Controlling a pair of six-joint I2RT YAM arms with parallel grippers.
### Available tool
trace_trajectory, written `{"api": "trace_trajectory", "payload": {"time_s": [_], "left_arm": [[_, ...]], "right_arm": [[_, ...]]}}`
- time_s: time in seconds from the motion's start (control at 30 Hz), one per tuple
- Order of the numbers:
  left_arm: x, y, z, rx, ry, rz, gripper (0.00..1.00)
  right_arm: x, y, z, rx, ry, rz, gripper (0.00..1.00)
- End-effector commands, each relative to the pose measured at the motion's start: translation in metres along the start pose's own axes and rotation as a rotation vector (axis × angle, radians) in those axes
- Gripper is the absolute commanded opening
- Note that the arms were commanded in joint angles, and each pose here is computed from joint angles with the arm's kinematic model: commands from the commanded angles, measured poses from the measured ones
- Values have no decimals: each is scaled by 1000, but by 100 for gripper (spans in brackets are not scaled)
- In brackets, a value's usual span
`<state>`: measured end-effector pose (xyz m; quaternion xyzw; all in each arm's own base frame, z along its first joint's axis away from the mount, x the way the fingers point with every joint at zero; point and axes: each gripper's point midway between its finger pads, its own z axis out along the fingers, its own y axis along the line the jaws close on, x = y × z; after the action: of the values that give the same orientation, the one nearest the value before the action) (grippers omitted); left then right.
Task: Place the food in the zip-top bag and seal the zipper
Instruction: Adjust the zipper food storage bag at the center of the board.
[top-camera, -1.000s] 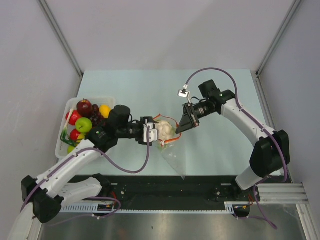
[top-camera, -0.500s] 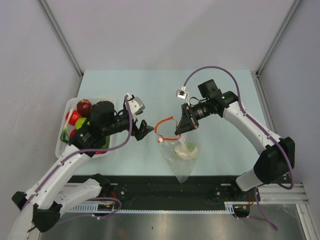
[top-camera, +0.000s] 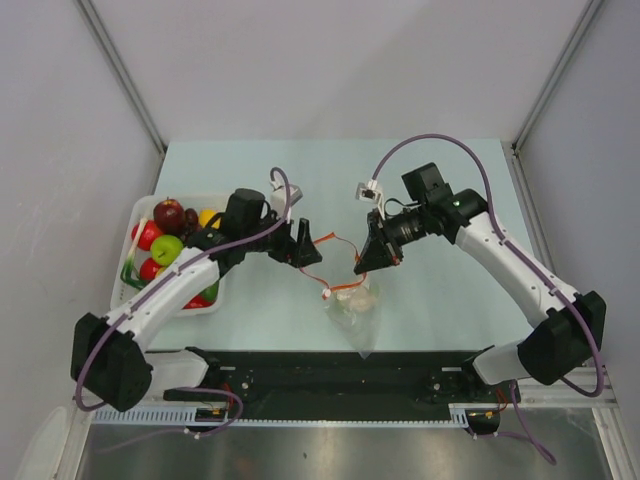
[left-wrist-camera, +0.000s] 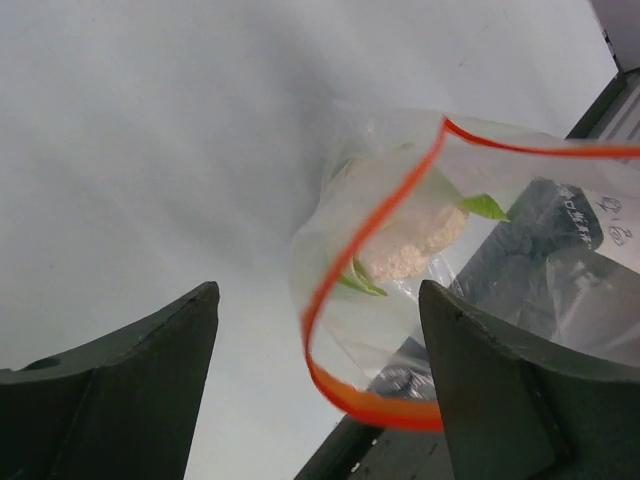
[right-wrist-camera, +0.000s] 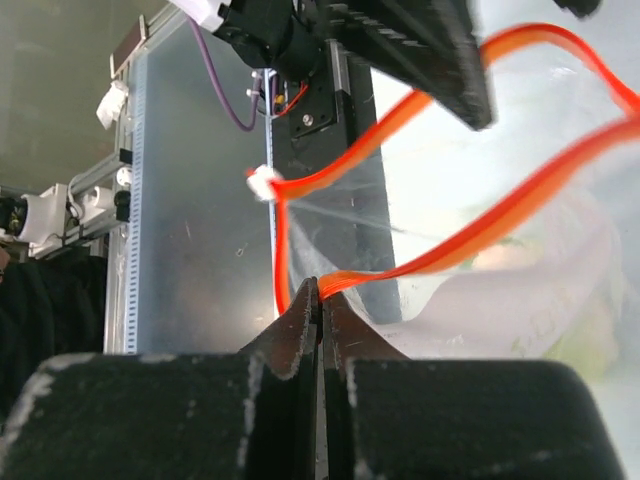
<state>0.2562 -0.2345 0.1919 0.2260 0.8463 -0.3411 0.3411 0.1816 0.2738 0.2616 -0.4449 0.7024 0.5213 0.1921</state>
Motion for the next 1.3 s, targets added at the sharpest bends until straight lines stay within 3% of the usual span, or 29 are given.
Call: {"api": "trace_trajectory", "payload": {"time_s": [0.0,0.03,0.07,0.13,0.17,0.27,0.37,0.43,0.53,0.63,0.67,0.73,0.77,0.97,1.1,1.27], "left_arm": [[1,-6,16,60,44,-98,74],[2,-7,18,72,49,-100,67],[1,-15,17,112,57,-100,46],[-6,-23,11,151,51,-82,30],[-14,-36,3,199,49,-68,15],[-43,-59,-22,247,-18,3,3],[-62,-75,-38,261,-58,74,3],[-63,-70,-35,236,-50,78,7],[-55,-56,-30,189,-27,67,22],[-49,-38,-29,162,-44,17,46],[-53,-33,-34,160,-68,11,63],[-69,-15,-47,124,-127,-7,81],[-82,-12,-59,101,-166,13,99],[-118,73,-132,-230,-270,43,100],[-108,172,-178,-540,-219,-4,100],[-93,243,-208,-780,-134,-48,100]], "right_arm": [[6,5,-4,27,-1,-72,0],[7,6,-4,32,0,-77,0],[9,6,-4,37,3,-76,0],[13,2,-6,65,10,-69,0],[15,0,-6,76,15,-66,0],[14,-7,-6,123,10,-54,0],[5,-15,-8,166,-3,-53,0],[-6,-18,-10,187,-20,-58,0],[-10,-27,-9,219,-30,-44,0],[-7,-36,-6,237,-29,-5,0],[-4,-39,-4,238,-28,16,0],[-4,-48,0,251,-34,32,0],[-3,-51,2,251,-35,59,0],[-9,-62,10,247,-55,113,0],[-17,-64,10,257,-77,118,0],[-28,-61,6,265,-99,104,0]]}}
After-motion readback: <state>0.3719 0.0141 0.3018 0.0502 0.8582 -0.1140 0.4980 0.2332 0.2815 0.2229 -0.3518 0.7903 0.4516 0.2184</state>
